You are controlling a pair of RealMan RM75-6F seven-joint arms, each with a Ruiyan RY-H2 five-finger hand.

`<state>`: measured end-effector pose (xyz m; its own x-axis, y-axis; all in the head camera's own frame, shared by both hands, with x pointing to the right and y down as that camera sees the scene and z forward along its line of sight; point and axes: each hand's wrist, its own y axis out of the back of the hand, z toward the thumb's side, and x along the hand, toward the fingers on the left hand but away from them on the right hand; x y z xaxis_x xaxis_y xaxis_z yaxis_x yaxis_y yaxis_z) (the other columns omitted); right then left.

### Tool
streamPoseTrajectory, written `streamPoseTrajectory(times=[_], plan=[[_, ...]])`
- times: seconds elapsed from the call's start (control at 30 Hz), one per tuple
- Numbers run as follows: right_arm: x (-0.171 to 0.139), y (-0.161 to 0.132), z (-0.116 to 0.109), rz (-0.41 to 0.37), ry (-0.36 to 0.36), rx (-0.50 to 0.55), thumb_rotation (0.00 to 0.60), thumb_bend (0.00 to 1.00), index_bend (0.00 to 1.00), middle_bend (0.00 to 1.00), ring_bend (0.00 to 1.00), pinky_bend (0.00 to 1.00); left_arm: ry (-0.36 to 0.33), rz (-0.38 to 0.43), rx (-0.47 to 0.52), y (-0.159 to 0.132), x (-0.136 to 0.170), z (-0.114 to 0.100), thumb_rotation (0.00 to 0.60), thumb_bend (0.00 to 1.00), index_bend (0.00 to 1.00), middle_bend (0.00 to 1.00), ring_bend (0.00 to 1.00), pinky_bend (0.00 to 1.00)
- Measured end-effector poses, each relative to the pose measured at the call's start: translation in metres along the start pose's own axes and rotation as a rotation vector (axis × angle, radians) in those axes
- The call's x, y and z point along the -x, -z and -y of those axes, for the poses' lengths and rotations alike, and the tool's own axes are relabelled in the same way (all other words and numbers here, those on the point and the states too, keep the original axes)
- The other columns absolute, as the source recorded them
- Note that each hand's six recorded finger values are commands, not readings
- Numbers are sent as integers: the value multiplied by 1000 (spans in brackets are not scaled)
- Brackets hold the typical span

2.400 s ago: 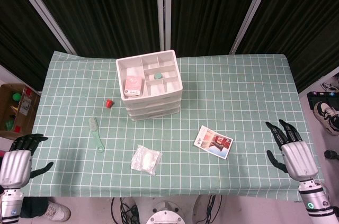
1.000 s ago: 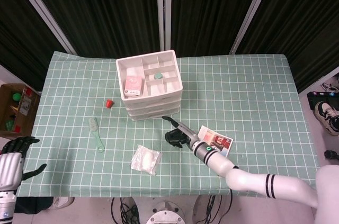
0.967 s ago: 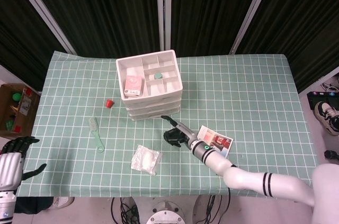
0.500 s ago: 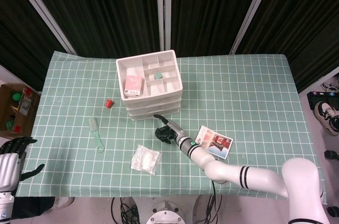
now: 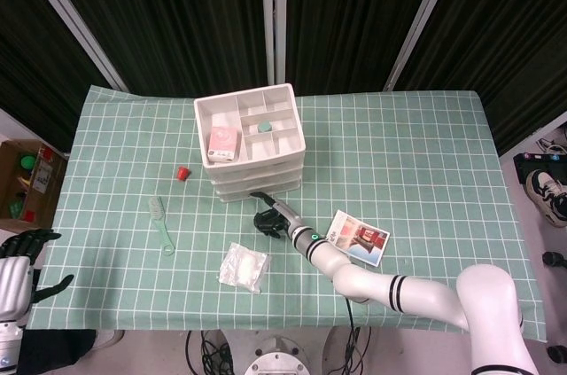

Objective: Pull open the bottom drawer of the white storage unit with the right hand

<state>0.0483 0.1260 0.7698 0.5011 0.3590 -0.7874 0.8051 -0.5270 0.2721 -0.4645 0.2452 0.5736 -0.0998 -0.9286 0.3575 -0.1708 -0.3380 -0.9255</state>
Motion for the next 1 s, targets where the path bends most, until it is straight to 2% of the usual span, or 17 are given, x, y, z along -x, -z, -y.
streamPoseTrajectory(times=[0.3, 0.43, 0.87, 0.93, 1.0], plan=[[3, 1, 1, 6, -1, -12, 600, 680, 219, 764, 760, 928, 3, 0, -2, 0, 0, 0, 600, 31, 303, 251, 202, 202], [2, 2, 0, 9, -2, -17, 600, 681, 237, 764, 760, 928, 4, 0, -2, 0, 0, 0, 600, 31, 304, 251, 202, 202], [-21, 11, 6, 29, -41, -59, 600, 681, 235, 764, 758, 928, 5, 5, 1, -1, 0, 1, 600, 31, 303, 251, 202, 202], [-26, 12, 7, 30, -46, -70, 600, 681, 193, 763, 757, 928, 4, 5, 1, -1, 0, 1, 600, 30, 303, 250, 202, 202], [-33, 13, 7, 29, -53, -87, 600, 681, 103, 760, 758, 928, 4, 7, 1, -1, 0, 1, 600, 30, 303, 251, 202, 202]])
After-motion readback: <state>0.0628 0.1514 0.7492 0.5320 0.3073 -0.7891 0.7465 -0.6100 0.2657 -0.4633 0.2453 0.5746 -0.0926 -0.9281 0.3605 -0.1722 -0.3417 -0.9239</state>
